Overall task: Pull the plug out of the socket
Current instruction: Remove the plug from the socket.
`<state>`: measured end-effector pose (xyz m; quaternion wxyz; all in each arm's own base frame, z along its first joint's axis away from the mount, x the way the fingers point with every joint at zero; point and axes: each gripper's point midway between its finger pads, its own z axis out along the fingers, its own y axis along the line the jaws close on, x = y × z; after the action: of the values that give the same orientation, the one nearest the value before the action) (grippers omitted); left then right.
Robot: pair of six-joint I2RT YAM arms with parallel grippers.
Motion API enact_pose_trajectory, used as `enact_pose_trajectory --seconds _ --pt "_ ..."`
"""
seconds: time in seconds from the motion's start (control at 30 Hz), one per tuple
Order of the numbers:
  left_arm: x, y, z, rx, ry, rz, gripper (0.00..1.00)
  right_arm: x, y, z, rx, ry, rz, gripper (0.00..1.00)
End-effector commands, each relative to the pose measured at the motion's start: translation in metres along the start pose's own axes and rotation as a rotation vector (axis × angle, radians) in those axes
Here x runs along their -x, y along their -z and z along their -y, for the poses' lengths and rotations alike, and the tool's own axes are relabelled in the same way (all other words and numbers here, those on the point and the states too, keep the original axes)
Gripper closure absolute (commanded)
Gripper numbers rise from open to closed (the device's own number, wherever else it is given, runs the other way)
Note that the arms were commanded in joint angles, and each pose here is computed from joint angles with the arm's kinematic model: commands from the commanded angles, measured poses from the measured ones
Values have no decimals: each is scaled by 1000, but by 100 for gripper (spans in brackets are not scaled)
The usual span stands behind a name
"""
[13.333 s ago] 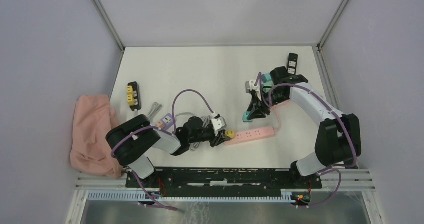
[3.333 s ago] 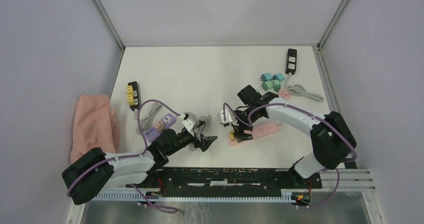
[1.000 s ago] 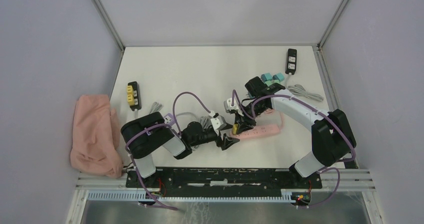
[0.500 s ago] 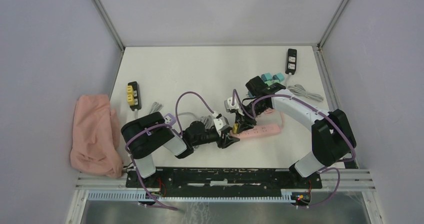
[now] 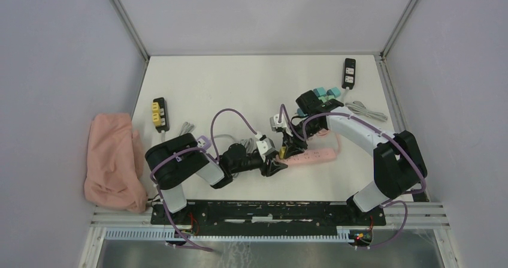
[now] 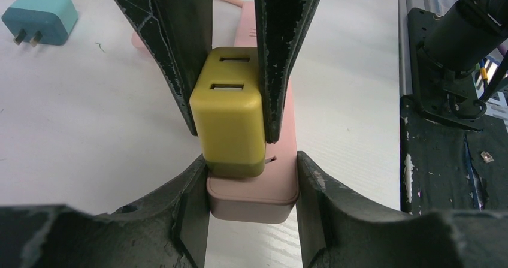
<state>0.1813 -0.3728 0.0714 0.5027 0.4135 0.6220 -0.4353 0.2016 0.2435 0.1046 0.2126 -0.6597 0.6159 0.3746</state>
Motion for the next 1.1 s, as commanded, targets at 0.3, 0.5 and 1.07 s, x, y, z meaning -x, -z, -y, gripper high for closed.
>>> enact_pose_trajectory --seconds 0.3,0.5,1.07 --pt "-11 4 -11 34 14 -40 97 21 0 -25 69 144 51 100" --pt "-16 5 -11 36 22 -58 97 48 -5 -15 49 66 119 100" --pt "-11 11 -18 47 50 -45 97 31 -6 -29 83 125 86 100"
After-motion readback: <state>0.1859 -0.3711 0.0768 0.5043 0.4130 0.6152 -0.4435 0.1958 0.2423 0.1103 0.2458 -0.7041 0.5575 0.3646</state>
